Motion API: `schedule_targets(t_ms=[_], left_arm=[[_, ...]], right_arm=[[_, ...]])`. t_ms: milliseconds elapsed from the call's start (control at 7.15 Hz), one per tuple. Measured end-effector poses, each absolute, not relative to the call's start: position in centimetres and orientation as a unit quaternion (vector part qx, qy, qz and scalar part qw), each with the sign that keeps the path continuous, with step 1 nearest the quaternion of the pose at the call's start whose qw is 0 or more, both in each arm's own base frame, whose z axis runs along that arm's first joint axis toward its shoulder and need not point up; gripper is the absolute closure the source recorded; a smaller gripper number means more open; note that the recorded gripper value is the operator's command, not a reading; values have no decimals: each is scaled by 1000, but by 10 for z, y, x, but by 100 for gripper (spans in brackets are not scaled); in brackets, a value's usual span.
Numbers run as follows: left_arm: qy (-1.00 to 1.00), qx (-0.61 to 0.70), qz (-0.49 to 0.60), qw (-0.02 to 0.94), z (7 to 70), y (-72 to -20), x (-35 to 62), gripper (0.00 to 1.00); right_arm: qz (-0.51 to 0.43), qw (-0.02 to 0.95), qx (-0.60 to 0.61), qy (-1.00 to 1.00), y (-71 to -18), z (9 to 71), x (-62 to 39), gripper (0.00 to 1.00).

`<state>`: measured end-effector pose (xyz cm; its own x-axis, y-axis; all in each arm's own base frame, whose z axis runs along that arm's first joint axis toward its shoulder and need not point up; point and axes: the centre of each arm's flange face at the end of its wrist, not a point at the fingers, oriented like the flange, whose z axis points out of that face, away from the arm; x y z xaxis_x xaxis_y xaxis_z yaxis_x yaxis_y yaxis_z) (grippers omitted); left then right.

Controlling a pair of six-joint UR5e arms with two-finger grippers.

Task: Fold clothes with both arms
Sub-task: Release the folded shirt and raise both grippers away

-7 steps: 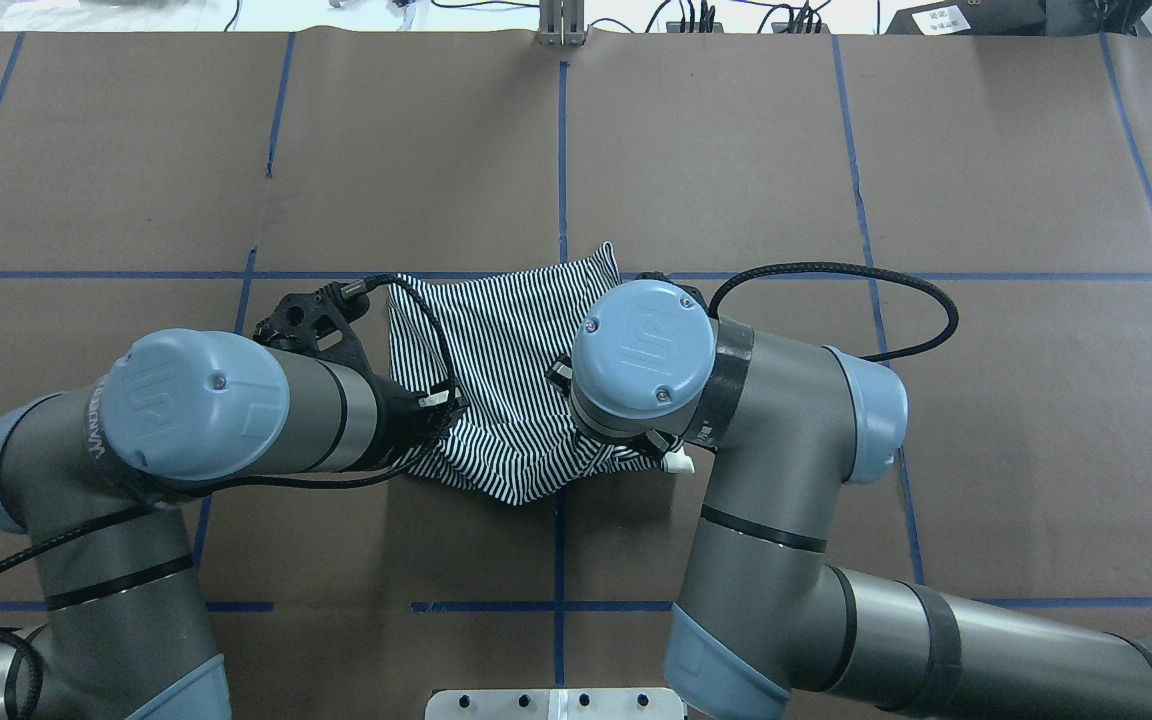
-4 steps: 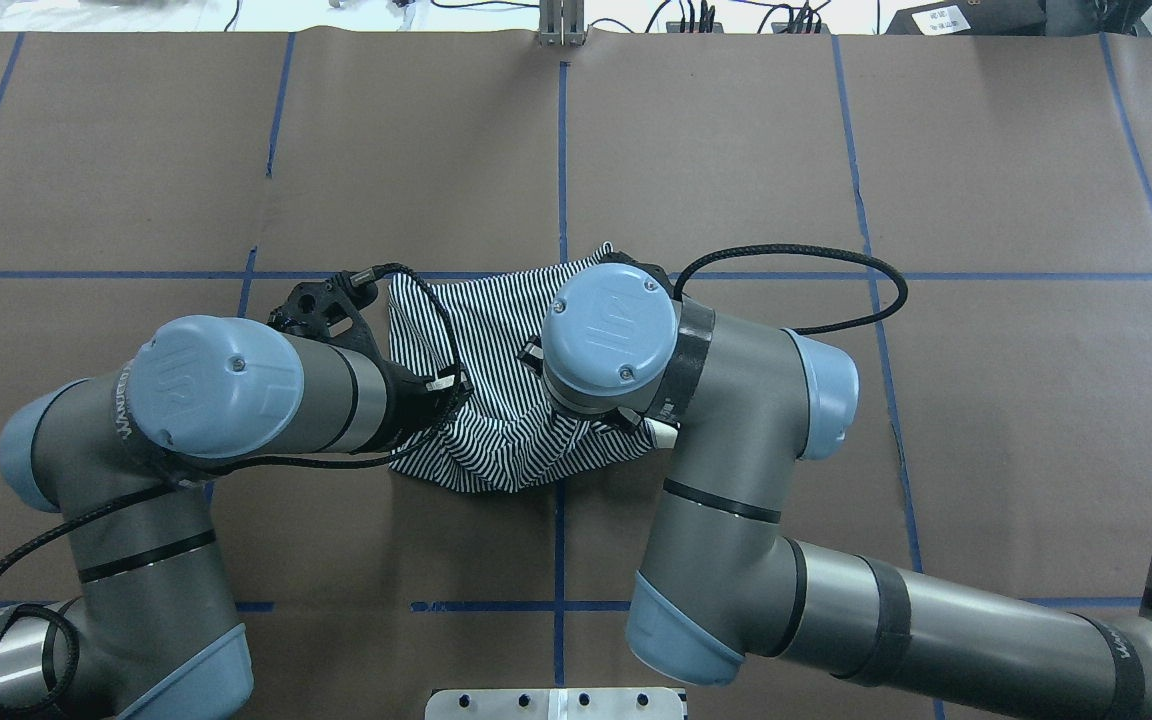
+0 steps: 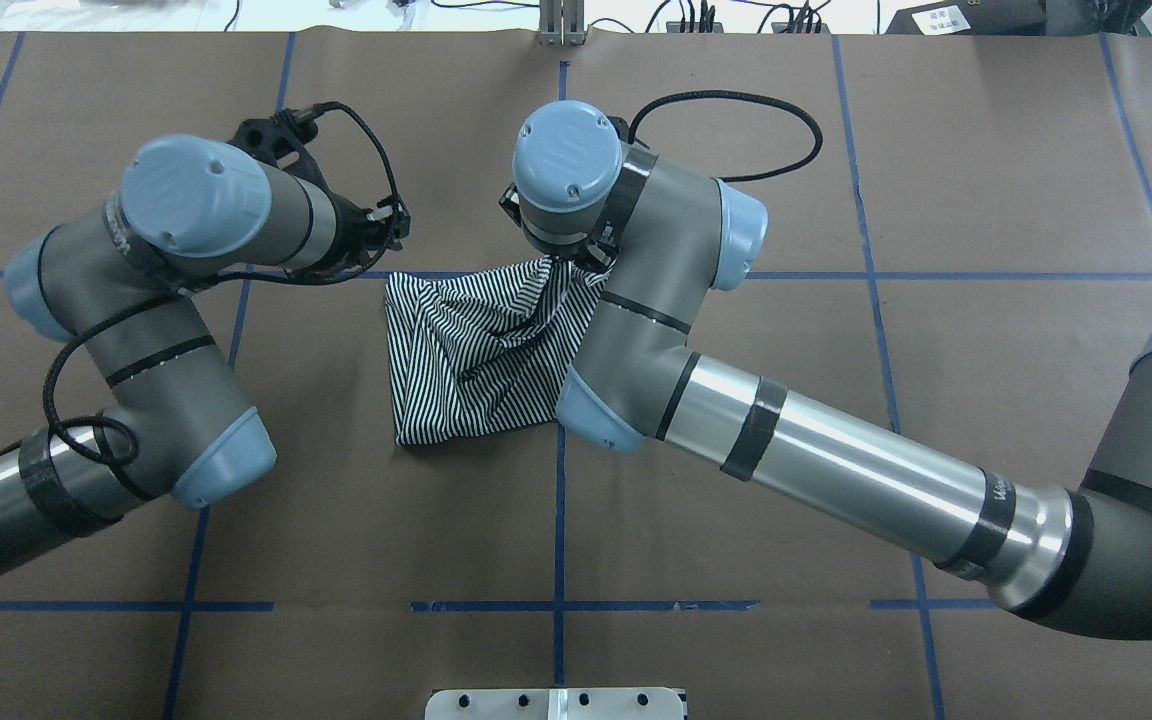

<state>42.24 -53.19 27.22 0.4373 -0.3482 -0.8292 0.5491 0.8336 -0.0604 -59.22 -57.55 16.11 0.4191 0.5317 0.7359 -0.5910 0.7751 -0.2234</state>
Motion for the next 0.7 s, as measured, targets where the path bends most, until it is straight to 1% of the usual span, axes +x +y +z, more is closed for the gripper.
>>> schedule_targets(t_ms=[140,419,699], left_arm=[[448,125,-258,847,281,-552,407,0],[454,115,-243,850,283,-562,397,0],[473,82,-263,837,277,-558,425,2]], right_arm=[[340,838,44,-424,-603,165,-578,0],[337,842,49,-419,-629,172,-559,0],[280,869,51,-406,-652,174,-526,0]])
